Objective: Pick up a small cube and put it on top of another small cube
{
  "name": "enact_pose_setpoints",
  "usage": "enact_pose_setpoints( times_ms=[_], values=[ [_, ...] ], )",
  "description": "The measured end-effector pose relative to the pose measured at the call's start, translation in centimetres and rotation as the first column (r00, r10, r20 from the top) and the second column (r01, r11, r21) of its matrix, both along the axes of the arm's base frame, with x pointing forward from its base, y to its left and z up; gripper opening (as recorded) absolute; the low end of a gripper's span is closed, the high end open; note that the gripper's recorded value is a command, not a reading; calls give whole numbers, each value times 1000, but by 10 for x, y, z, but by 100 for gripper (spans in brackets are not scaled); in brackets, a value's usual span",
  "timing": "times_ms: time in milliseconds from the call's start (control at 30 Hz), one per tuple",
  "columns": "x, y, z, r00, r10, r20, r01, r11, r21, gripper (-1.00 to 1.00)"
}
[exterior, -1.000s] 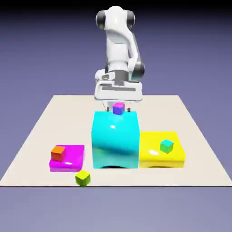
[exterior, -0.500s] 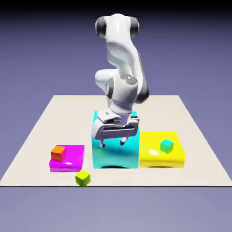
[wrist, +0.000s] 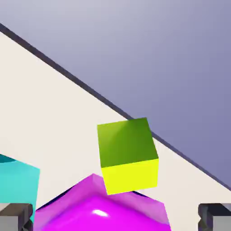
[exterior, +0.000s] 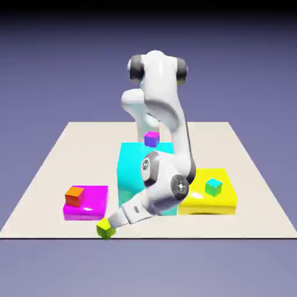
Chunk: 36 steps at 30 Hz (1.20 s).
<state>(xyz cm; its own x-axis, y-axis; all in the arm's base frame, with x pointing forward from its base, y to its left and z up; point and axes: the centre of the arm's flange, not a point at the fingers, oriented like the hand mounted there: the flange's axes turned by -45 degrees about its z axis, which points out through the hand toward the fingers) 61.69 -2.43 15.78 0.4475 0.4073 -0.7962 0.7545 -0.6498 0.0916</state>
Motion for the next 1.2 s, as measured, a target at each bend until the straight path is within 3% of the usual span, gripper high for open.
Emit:
enact_pose_setpoints(
  times_ms=[267, 400, 433, 633, 1033, 1200],
  values=[
    [2, -13, -72, 955, 1, -297, -71, 972, -225, 0],
    [-24, -49, -107, 946, -5, -324, -80, 965, -248, 0],
    [-28, -52, -110, 946, -5, -324, -80, 966, -247, -100],
    [0, -19, -75, 945, -15, -327, -71, 966, -249, -100],
    [-62, -174, 36, 895, -305, -326, 230, 941, -250, -100],
    [-96, -201, 16, 892, -316, -324, 243, 938, -248, -100]
  ],
)
